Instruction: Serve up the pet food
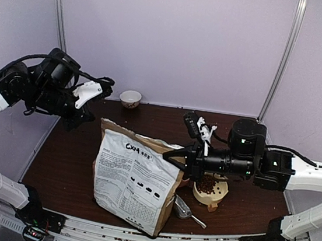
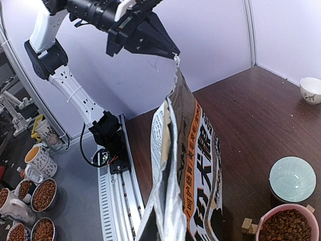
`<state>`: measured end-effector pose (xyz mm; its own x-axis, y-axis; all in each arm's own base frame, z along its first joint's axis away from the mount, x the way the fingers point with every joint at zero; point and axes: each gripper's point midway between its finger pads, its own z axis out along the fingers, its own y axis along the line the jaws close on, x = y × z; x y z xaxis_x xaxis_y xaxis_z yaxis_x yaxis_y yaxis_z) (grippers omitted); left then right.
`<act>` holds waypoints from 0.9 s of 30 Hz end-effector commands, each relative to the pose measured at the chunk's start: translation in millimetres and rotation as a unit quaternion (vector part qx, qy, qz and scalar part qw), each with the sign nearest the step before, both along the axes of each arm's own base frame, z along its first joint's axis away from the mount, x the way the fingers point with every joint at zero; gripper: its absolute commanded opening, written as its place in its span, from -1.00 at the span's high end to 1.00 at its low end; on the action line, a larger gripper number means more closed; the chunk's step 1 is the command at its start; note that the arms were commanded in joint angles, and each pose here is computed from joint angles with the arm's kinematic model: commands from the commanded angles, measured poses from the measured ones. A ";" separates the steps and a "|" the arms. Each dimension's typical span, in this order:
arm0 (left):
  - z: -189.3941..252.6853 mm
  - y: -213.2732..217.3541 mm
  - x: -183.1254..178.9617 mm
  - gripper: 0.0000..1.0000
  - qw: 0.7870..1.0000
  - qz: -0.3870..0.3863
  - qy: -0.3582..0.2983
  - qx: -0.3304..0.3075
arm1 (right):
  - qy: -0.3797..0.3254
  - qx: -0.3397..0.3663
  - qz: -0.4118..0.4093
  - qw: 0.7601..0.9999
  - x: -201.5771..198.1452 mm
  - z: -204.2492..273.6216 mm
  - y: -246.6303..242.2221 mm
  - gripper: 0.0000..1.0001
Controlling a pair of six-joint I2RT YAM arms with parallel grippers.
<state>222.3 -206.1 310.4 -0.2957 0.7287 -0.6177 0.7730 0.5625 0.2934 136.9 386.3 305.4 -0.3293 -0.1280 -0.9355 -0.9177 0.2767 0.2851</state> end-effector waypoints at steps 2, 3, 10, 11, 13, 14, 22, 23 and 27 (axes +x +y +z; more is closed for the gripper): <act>5.9 47.6 18.6 1.00 0.993 0.095 -0.040 0.050 | -0.010 0.017 0.014 1.000 -10.0 16.0 -9.9 1.00; 8.6 46.0 18.4 1.00 0.994 0.094 -0.041 0.042 | -0.010 0.018 0.016 1.000 -10.4 16.5 -9.4 1.00; 42.4 39.9 15.1 0.13 0.991 0.099 -0.075 -0.046 | -0.012 0.026 0.020 0.999 -12.4 24.4 -10.0 0.39; 49.2 37.3 14.4 -0.07 0.990 0.097 -0.081 -0.066 | -0.011 0.027 0.019 0.999 -12.3 25.7 -10.8 0.25; 58.3 33.1 11.6 -0.36 0.987 0.094 -0.084 -0.099 | -0.012 0.032 0.012 0.999 -11.2 31.1 -13.4 -0.06; 61.3 30.0 11.0 -0.48 0.986 0.093 -0.082 -0.113 | -0.013 0.034 0.006 0.999 -9.5 34.6 -15.3 -0.16; 97.4 8.4 41.8 -0.90 0.962 0.122 -0.074 -0.234 | 0.002 0.025 -0.124 0.992 36.4 74.7 -45.2 -0.65; 95.8 10.6 53.9 -0.90 0.957 0.137 -0.068 -0.245 | 0.018 0.017 -0.156 0.987 54.3 72.2 -54.2 -0.67; 67.0 43.1 110.5 -0.95 0.932 0.229 -0.048 -0.278 | 0.069 -0.025 -0.243 0.967 108.1 38.7 -86.4 -0.73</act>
<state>285.3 -178.0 378.2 -0.3950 0.3053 -0.8665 0.5072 0.8589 0.0714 193.6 335.2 387.7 -0.3531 0.0354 -0.9349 -0.8102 0.4881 0.3245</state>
